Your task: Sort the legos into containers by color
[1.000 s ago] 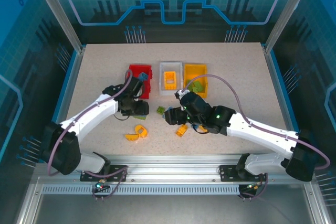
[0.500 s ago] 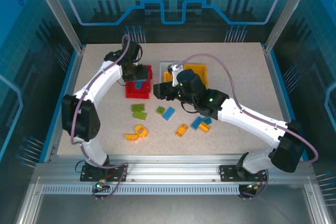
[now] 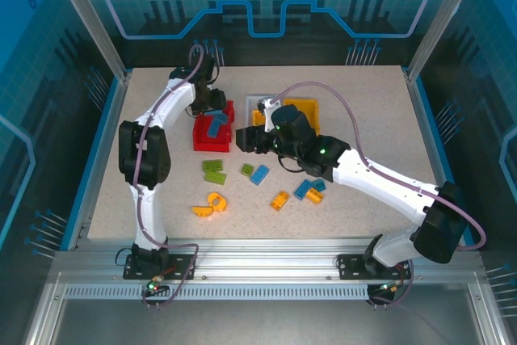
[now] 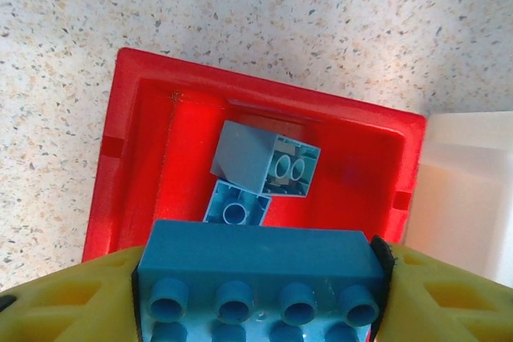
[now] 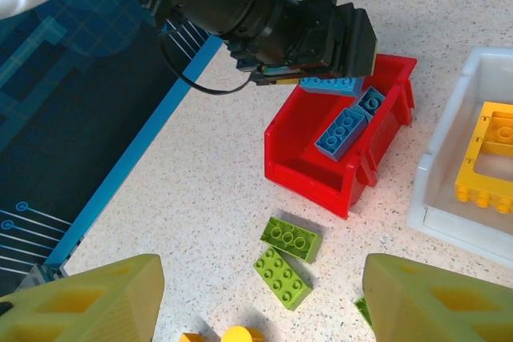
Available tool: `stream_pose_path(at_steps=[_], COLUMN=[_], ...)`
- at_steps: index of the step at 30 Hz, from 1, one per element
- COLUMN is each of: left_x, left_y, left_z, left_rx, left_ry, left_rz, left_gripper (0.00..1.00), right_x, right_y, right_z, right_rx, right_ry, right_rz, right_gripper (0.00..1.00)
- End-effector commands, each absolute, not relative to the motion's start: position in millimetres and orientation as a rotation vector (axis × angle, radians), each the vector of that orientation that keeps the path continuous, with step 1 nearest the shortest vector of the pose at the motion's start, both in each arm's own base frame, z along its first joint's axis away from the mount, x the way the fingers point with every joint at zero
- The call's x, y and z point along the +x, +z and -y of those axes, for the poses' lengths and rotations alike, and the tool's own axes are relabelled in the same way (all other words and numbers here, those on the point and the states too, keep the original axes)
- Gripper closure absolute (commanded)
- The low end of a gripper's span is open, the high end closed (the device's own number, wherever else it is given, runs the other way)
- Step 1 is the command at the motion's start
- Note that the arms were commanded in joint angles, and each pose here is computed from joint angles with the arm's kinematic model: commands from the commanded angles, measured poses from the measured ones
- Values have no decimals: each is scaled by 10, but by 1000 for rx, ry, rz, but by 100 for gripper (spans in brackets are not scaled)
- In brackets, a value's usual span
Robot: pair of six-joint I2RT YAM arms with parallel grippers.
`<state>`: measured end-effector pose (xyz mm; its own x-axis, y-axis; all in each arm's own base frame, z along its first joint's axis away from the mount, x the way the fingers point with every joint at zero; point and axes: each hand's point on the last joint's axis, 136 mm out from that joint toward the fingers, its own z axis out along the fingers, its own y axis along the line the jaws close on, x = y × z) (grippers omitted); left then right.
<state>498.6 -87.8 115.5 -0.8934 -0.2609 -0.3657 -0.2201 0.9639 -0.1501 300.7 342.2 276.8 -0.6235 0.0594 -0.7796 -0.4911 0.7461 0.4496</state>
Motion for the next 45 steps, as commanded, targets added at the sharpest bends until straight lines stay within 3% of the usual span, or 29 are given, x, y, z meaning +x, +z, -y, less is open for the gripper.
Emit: stream_pose_path(at_steps=[1, 9, 19, 27, 32, 38, 45], left_x=[5006, 4952, 4933, 4797, 4324, 3291, 2208], left_y=[1111, 1015, 1396, 1865, 2246, 2316, 1924], left_z=[847, 855, 925, 983, 1118, 1373, 1940], left_rx=[-355, -370, -369, -373, -355, -334, -253], left_ry=[-132, -130, -198, -259, -330, -516, -749], left_rz=[-2741, -2772, -2706, -2614, -2537, -2498, -2566], left_gripper=[40, 28, 19, 25, 28, 30, 30], right_x=[3044, 3037, 3021, 2980, 2878, 2617, 2266], right_y=[2734, 2710, 2687, 2660, 2447, 2030, 1438], right_z=[-3436, -3410, -3384, -3300, -3236, -3123, -2136], right_rx=[-313, -311, -313, -314, -347, -439, -171], right_ry=[852, 842, 837, 811, 734, 549, 188], right_rz=[-2111, -2123, -2136, -2142, -2198, -2311, -2567], right_gripper=[32, 31, 30, 31, 33, 35, 34])
